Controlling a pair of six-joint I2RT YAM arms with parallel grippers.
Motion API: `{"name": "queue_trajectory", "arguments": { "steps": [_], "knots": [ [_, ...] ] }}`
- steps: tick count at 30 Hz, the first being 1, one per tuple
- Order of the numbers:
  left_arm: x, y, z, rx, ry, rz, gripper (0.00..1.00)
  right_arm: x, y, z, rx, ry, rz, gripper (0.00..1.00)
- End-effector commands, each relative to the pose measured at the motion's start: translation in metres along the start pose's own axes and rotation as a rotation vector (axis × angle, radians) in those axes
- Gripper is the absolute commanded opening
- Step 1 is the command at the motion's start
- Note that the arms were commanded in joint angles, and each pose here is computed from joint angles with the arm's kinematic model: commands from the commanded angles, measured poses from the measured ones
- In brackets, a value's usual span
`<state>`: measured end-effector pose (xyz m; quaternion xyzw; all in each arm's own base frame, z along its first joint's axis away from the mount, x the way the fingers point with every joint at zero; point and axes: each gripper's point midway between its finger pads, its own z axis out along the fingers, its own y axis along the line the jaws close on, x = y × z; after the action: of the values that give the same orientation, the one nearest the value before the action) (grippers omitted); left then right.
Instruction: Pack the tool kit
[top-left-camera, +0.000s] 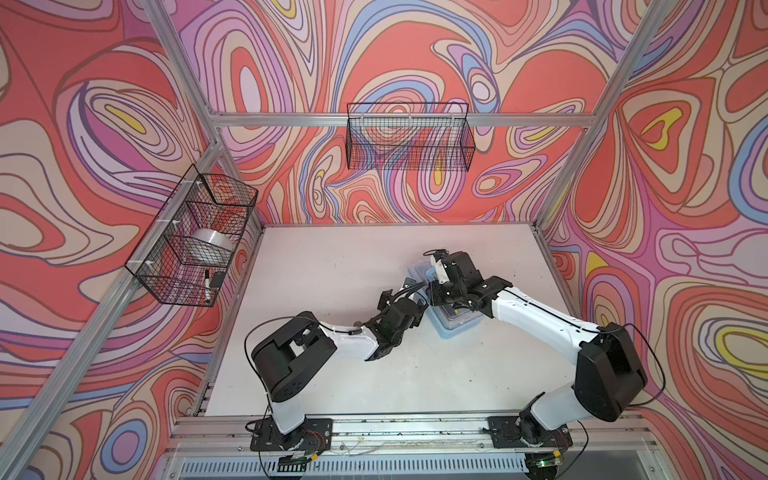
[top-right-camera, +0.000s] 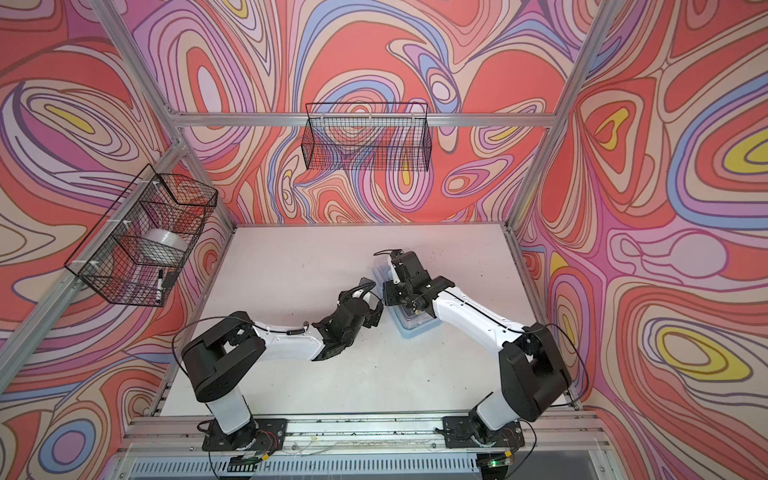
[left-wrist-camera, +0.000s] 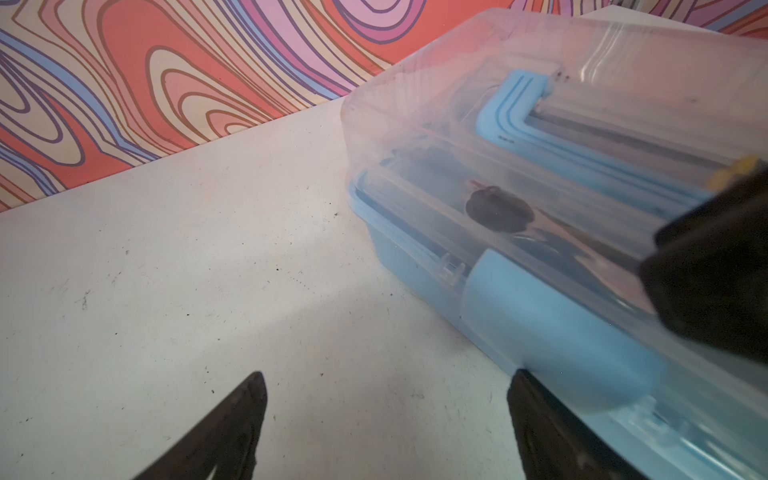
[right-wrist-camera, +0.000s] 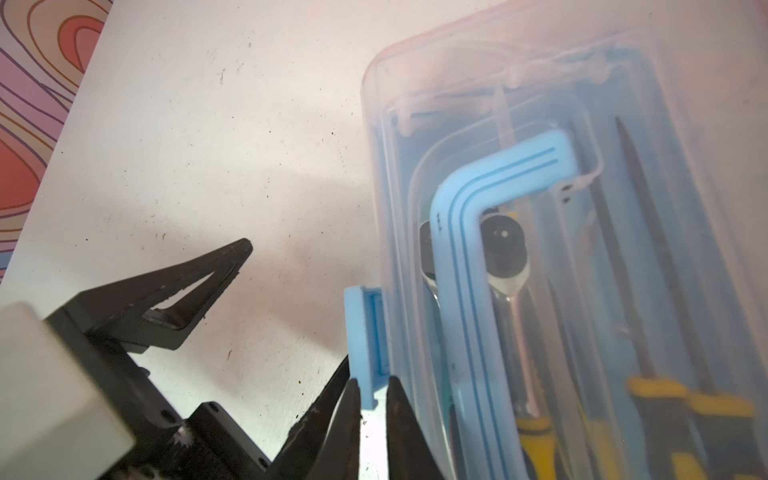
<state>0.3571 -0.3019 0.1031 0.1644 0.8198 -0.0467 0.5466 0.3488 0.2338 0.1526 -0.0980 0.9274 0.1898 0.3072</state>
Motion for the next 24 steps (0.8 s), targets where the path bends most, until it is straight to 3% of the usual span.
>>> {"name": "queue_trajectory", "arguments": {
  "steps": [1,24],
  "knots": [
    [-0.003,-0.003,0.005,0.014,0.01,-0.009,0.91,-0.002,-0.006,-0.008,0.033,-0.024,0.001,0.13],
    [-0.001,-0.007,0.015,0.079,0.037,-0.087,0.91,0.01,0.007,0.011,-0.006,0.052,0.018,0.05]
  ]
}}
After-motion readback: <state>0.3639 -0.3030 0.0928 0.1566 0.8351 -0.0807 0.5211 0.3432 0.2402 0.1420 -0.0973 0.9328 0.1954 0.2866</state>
